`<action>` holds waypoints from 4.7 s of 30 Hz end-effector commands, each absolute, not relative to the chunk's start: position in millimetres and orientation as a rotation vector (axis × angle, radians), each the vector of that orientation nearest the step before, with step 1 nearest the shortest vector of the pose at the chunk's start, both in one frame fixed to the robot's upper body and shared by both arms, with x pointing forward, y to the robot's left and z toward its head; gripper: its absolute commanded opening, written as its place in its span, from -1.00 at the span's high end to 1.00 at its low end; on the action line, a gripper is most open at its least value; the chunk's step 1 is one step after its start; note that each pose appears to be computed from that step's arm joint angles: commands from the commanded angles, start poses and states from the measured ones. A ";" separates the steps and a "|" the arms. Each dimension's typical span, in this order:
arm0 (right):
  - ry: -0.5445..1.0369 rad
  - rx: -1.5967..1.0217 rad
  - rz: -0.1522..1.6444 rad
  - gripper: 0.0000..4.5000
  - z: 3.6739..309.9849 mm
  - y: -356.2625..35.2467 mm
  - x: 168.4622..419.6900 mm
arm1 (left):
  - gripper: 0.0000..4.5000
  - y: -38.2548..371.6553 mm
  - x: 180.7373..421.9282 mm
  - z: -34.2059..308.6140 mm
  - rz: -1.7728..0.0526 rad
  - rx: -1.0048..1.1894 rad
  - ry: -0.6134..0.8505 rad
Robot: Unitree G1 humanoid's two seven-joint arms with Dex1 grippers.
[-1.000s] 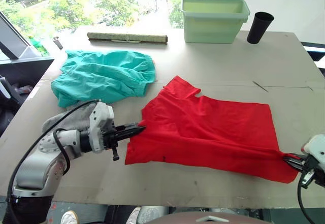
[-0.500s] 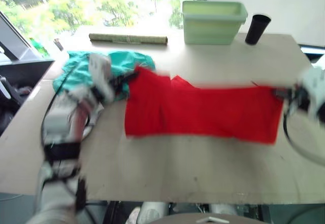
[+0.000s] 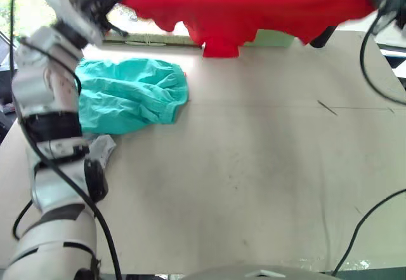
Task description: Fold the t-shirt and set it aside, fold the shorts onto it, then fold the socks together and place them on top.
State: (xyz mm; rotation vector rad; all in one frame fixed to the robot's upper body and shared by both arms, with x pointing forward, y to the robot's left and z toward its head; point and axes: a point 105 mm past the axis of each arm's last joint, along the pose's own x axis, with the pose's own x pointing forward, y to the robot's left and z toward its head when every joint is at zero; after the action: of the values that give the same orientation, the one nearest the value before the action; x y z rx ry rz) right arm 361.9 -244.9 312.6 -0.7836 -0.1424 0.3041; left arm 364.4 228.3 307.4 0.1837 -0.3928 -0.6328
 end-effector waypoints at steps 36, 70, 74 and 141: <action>0.706 -0.516 0.461 1.00 116.6 -261.9 214.6 | 0.99 194.2 261.5 120.0 -0.905 0.274 0.218; 0.427 -0.303 0.436 0.21 138.5 -255.5 206.9 | 0.02 222.0 250.4 137.2 -0.837 -0.144 0.247; 0.280 -0.228 0.382 0.33 150.3 -249.0 193.1 | 0.13 188.5 236.7 157.9 -1.025 -0.338 0.254; 0.436 -0.416 0.795 -0.06 118.0 -227.4 166.0 | -0.07 200.5 237.6 139.7 -1.080 -0.231 0.348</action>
State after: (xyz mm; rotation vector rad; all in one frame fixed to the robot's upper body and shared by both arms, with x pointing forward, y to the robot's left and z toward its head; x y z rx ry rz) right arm 162.7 -242.4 87.0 -0.4694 0.6124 0.7764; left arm 215.8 192.3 105.3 -0.1216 0.4435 -1.1763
